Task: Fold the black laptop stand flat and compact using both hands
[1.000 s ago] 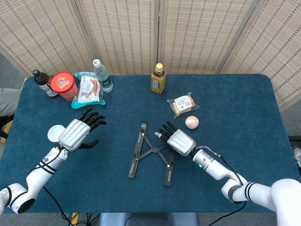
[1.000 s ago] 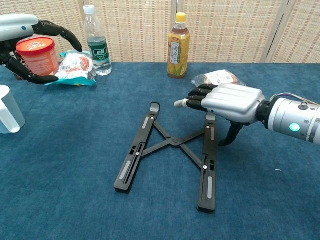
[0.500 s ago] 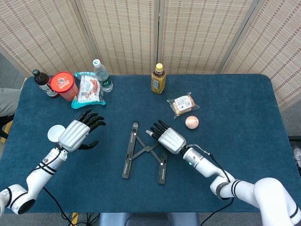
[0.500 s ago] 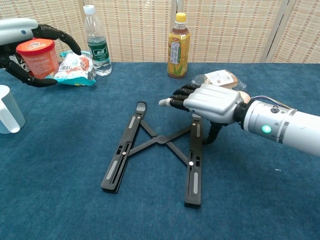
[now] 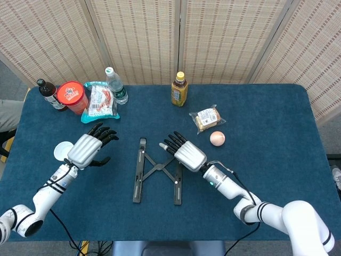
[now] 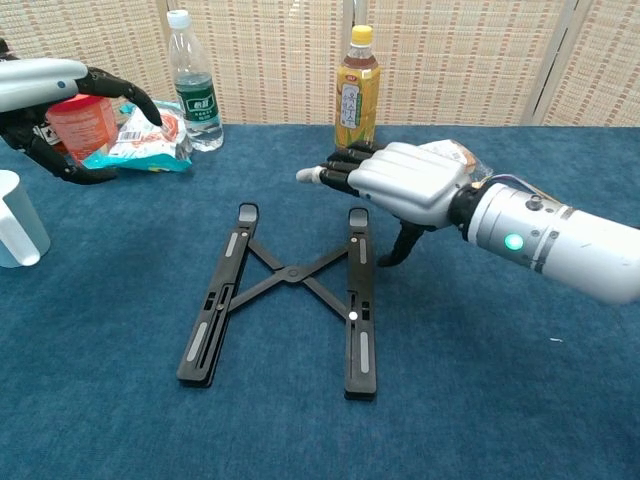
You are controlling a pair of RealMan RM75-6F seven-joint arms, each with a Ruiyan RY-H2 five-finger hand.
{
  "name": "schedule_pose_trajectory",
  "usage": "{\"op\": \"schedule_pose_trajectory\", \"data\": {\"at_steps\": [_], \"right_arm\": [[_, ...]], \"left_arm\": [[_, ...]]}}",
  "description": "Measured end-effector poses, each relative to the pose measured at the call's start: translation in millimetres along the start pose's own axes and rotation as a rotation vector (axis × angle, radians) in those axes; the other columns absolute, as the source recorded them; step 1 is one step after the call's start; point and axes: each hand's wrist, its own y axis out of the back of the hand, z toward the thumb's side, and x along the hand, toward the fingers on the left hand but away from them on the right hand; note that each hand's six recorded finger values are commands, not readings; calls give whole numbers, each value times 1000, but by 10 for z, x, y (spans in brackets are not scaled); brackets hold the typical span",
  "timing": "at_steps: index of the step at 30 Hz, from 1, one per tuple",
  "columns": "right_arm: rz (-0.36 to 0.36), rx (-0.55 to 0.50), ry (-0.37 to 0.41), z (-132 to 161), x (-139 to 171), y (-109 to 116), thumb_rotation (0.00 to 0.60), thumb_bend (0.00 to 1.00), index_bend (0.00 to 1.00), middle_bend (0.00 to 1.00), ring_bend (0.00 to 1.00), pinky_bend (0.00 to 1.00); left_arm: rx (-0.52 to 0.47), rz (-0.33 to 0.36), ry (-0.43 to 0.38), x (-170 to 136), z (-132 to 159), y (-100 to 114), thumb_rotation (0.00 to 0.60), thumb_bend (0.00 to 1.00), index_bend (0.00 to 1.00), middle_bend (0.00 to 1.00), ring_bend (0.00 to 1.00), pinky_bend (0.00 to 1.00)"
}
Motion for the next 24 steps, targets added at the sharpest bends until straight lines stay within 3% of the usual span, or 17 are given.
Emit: {"op": "schedule_pose_trajectory", "data": {"at_steps": [5, 10, 15, 24], "right_arm": [[-70, -24, 22, -29, 210, 263, 600, 0, 0, 126, 0, 22], [-89, -25, 27, -4, 378, 433, 600, 0, 0, 81, 0, 0], [-52, 10, 36, 79, 478, 403, 600, 0, 0, 37, 0, 0], [-46, 48, 50, 277, 509, 335, 600, 0, 0, 0, 0, 0]], "left_arm": [[42, -26, -3, 141, -26, -164, 600, 253, 202, 139, 93, 7], [66, -58, -8, 261, -16, -367, 600, 247, 101, 15, 4, 4], [89, -90, -20, 366, 45, -563, 600, 205, 19, 0, 0, 0], [80, -136, -19, 512, 123, -833, 600, 184, 0, 0, 0, 0]]}}
